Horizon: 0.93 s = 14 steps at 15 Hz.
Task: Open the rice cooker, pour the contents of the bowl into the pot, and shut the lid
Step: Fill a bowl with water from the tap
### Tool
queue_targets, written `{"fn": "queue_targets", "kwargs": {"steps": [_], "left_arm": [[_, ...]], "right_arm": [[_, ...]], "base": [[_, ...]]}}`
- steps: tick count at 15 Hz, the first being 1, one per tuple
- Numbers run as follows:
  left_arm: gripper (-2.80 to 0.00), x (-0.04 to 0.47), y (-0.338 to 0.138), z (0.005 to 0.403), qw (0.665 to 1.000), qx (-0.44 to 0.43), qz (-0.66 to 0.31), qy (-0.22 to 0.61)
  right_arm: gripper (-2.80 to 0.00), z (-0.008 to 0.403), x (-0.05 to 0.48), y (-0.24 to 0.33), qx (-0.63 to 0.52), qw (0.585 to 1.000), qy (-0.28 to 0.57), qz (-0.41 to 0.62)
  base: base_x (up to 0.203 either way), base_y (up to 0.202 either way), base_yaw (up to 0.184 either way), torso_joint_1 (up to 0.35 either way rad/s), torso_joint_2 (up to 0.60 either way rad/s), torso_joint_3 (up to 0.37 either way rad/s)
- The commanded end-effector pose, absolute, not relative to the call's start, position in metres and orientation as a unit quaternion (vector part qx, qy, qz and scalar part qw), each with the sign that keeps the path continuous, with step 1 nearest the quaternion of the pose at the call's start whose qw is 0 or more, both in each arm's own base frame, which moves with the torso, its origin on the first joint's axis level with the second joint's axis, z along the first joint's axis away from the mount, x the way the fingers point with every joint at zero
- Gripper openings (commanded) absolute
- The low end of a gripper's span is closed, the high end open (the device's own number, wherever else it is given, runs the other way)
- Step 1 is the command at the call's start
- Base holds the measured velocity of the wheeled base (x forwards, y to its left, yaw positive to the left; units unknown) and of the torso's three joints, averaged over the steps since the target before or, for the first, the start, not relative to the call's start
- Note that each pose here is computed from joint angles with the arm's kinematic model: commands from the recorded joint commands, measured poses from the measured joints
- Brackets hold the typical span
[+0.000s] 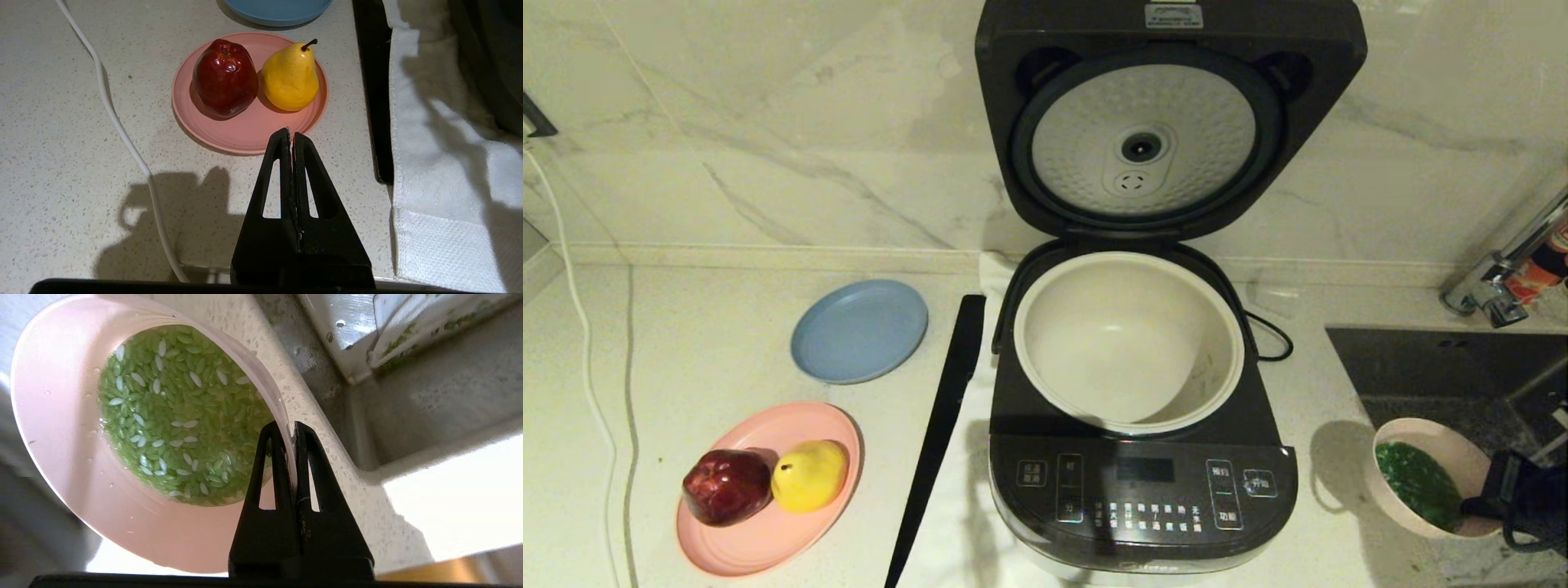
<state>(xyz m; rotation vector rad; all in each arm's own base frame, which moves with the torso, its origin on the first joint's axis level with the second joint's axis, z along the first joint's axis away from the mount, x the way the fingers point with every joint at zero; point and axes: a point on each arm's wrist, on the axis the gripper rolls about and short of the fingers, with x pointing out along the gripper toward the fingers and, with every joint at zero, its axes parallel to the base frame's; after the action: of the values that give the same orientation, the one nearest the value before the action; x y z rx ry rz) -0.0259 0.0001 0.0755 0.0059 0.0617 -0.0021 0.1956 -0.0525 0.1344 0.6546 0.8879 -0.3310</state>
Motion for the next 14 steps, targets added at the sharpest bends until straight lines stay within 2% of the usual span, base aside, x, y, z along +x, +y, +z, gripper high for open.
{"fn": "queue_targets", "kwargs": {"steps": [1, 14], "left_arm": [[-2.80, -0.026, 0.000, 0.075, 1.000, 0.003, -0.001, 0.031], [-2.80, -0.026, 0.000, 0.075, 1.000, 0.003, -0.001, 0.031]], "right_arm": [[-2.80, 0.144, 0.193, -0.071, 0.333, 0.838, 0.392, -0.183], [-2.80, 0.114, 0.176, -0.246, 0.436, 0.765, 0.326, -0.344]], "base": [[0.000, 0.000, 0.000, 0.000, 0.00, 0.000], [0.000, 0.000, 0.000, 0.000, 0.00, 0.000]]}}
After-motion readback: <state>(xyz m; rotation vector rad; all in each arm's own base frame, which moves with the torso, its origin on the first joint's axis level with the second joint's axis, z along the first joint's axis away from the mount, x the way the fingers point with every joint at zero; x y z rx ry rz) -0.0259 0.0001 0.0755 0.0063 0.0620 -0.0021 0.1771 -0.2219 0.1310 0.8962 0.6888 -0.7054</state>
